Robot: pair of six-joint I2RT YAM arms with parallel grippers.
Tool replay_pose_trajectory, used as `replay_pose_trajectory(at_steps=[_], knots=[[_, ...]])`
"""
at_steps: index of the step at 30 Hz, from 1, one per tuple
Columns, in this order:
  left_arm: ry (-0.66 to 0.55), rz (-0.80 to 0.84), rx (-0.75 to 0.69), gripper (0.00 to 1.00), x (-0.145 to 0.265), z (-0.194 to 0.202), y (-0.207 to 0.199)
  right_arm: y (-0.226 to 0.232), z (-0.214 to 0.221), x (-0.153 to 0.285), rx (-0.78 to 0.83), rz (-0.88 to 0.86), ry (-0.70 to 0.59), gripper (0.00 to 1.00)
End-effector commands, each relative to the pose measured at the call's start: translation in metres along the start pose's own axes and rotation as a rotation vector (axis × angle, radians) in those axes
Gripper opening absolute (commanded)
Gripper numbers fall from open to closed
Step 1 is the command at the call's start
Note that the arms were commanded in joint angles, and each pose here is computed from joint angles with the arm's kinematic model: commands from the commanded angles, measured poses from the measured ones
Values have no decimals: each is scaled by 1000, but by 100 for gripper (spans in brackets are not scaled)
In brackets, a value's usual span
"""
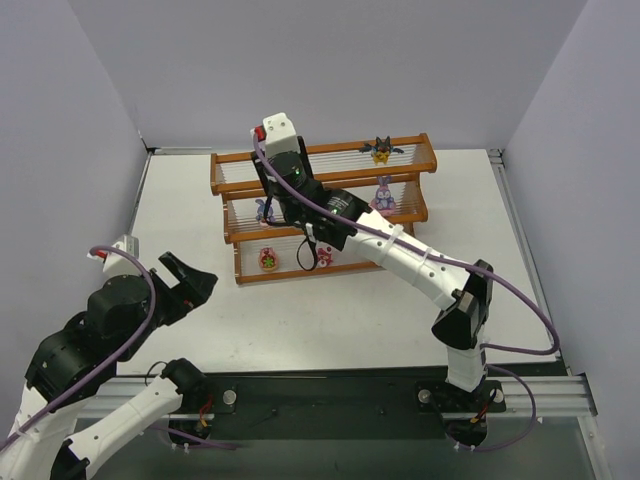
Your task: Place and organize the plastic toys onto the shelf
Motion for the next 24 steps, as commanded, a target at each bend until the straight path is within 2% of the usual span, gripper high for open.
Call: replay_pose_trajectory(at_steps=[1,10,24], knots=[[-7,4,-12,96,0,-1,1,-8,-24,1,-41,48,-115,0],[13,3,-9,96,-3,5,3,-2,-24,-12,-73,20,-145,0],[13,-11,-18,96,-5,7,7,-9,-3,-35,-135,14,-100,0]])
Point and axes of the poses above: each gripper's point midway between its finger pads, its own x axis back along the fingers, its own y axis along the line the jaws close on, z = x × y, the point moved 1 cm from there along x, back along the fingers, and after that the axes turned 5 degrees about x, right-handed, at the moved point
